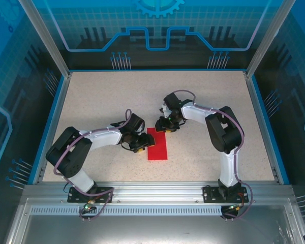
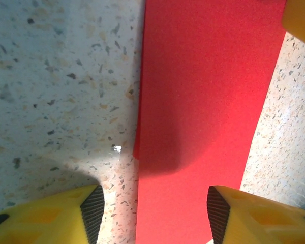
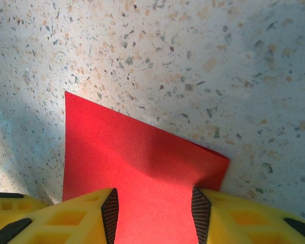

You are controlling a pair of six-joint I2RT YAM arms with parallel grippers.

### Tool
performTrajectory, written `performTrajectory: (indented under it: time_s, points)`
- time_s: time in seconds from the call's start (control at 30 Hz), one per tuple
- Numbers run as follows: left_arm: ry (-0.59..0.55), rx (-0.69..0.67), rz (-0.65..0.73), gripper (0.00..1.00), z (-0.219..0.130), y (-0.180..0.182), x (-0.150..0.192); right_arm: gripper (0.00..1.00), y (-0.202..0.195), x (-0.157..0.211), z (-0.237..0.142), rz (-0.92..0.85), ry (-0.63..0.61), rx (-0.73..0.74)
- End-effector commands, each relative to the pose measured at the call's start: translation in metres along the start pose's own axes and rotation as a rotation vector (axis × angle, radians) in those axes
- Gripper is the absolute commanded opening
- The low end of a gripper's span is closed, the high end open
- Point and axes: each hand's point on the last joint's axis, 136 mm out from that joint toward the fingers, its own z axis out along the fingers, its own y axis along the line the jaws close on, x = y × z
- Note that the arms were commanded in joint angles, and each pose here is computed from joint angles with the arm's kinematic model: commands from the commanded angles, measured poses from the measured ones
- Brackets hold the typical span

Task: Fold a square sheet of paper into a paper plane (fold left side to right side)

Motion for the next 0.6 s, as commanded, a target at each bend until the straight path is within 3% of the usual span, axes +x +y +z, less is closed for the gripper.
performTrajectory:
  time_s: [0.0,0.57]
  points:
    - [0.065,0.061,0.002,0.55,0.010,-0.008,0.011,0.46,-0.004,0.011,0.007,-0.009,0.037,0.027]
    - [0.053,0.054,-0.009,0.26,0.005,-0.004,0.014,0.48,0.003,0.002,-0.004,-0.052,-0.017,0.020]
